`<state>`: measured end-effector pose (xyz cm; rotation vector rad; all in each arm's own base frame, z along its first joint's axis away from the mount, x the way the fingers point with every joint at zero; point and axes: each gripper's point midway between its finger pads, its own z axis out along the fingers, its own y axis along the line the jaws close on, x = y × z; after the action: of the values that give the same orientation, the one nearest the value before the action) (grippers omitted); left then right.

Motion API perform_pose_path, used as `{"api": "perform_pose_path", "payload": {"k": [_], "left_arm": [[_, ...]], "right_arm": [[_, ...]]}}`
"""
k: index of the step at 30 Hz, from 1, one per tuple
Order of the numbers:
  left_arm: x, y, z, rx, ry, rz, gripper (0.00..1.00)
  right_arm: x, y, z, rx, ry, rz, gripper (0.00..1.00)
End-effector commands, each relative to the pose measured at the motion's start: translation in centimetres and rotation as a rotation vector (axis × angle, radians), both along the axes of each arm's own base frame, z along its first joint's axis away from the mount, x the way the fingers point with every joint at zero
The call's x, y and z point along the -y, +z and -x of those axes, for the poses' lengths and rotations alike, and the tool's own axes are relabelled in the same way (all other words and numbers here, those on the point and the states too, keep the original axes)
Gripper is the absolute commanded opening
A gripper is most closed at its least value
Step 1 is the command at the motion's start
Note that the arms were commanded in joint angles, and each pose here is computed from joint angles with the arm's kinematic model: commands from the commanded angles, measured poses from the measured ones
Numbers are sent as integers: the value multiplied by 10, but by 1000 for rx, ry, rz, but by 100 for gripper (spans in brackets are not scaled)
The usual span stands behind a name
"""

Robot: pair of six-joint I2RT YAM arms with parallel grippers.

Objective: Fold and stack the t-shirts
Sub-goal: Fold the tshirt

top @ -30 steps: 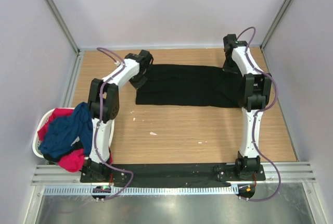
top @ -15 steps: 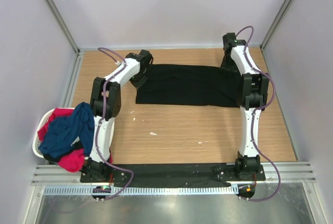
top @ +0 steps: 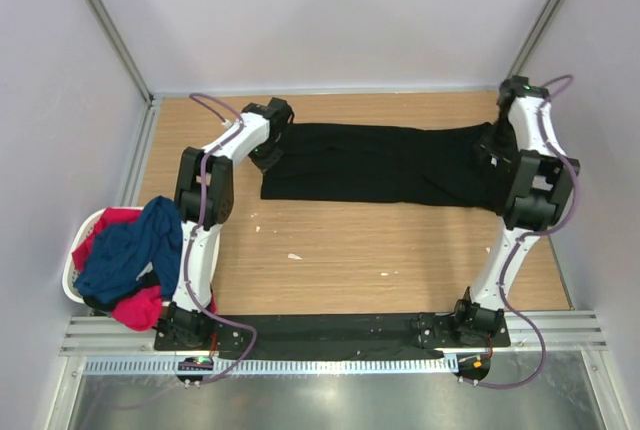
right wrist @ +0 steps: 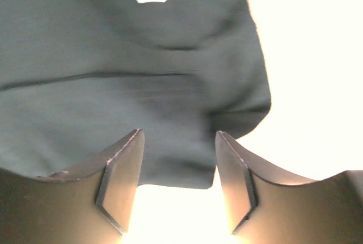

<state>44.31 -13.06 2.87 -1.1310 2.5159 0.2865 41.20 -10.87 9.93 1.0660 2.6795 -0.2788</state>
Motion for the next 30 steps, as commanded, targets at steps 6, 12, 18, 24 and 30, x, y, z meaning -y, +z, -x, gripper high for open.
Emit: {"api": "perform_pose_path", "payload": {"k": [6, 12, 18, 24, 30], "left_arm": [[-4, 1, -8, 19, 19, 5, 0], [-7, 3, -9, 21, 26, 11, 0], [-9, 2, -6, 15, 31, 6, 0], [-9, 2, -4, 16, 40, 11, 0], [-9, 1, -3, 10, 42, 14, 0]], "right_arm": [[13, -13, 30, 10, -129, -84, 53], [11, -20, 14, 54, -108, -112, 49], [11, -35, 19, 13, -100, -111, 47], [14, -39, 37, -36, -112, -77, 46], [8, -49, 34, -16, -125, -110, 40]]}}
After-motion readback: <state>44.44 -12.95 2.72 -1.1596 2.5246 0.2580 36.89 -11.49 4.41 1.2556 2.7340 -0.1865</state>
